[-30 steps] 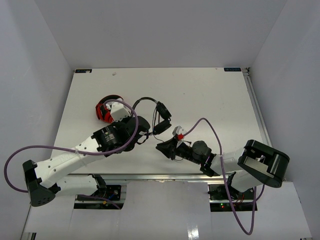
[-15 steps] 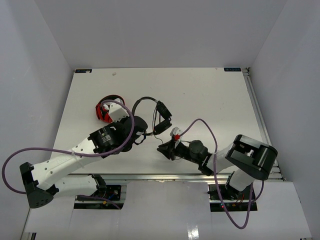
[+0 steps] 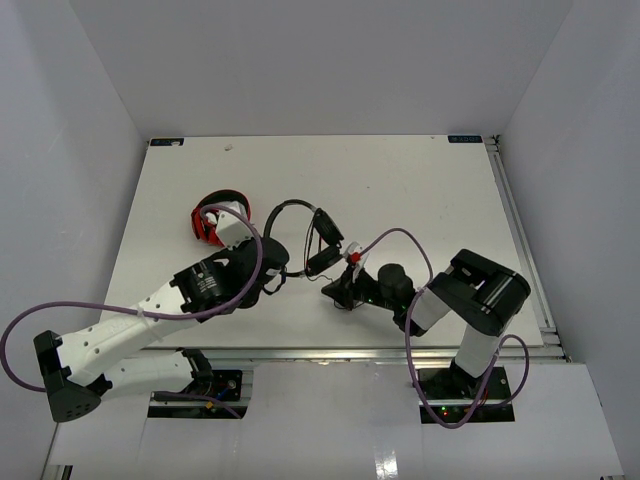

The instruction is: Wrap the headphones

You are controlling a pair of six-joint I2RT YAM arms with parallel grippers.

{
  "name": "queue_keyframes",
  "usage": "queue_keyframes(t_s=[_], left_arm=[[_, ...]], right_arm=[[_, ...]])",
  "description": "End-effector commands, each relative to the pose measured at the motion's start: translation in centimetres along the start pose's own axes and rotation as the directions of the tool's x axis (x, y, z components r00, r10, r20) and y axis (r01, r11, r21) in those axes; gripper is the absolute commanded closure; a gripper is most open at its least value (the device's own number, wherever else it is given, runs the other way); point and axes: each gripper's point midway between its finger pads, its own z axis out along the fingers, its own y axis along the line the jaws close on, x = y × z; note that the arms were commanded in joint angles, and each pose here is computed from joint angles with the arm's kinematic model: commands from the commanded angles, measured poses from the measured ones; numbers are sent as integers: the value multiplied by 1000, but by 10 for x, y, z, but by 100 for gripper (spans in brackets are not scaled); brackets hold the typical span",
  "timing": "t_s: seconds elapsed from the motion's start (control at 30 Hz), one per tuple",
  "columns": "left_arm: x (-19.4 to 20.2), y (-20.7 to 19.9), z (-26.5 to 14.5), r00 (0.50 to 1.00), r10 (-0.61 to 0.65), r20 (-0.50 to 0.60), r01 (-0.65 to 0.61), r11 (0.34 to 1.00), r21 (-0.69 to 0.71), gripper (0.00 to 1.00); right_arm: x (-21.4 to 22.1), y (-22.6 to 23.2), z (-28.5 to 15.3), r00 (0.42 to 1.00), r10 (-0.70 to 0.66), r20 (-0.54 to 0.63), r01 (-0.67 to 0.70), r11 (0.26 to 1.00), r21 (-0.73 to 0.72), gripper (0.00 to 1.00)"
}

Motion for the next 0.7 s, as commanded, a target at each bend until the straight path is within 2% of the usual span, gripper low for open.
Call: queue_keyframes(t_s=[0.0, 0.07, 0.13, 0.23, 0.33, 0.37, 0.43, 0.5, 0.53, 0.67], left_arm=[[-10, -16, -13, 1000, -17, -6, 18, 992, 125, 100], [-9, -31, -23, 999, 34, -22, -27, 968, 249, 100], [-4, -42, -35, 987, 161, -10, -144, 912, 385, 100], [-1, -39, -42, 963, 269, 25, -251, 858, 448, 100], [4, -31, -41, 937, 348, 35, -328, 836, 440, 100], [8, -29, -38, 928, 371, 31, -347, 833, 432, 100], [21, -26, -29, 903, 429, 13, -395, 819, 415, 100], [34, -21, -15, 866, 500, -8, -460, 804, 377, 100], [38, -20, -11, 852, 523, -16, -483, 797, 363, 100], [49, -10, 13, 799, 600, -48, -573, 782, 246, 100]], right_arm=[[-135, 20, -21, 855, -144, 498, 198, 979, -57, 92], [-143, 4, -29, 850, -149, 506, 179, 984, -12, 92], [-150, -10, -37, 854, -132, 504, 148, 989, 8, 92], [-156, -25, -46, 873, -71, 482, 82, 997, -1, 92], [-176, -39, -53, 879, -61, 473, 64, 998, 11, 92], [-168, -49, -49, 913, -25, 406, 17, 1000, 23, 92], [-181, -58, -41, 934, -39, 355, 23, 999, 49, 92], [-174, -62, -40, 963, -12, 269, -8, 997, 73, 92], [-184, -60, -41, 964, -33, 264, 14, 997, 74, 92], [-182, -65, -44, 994, 18, 105, -31, 991, 129, 92]])
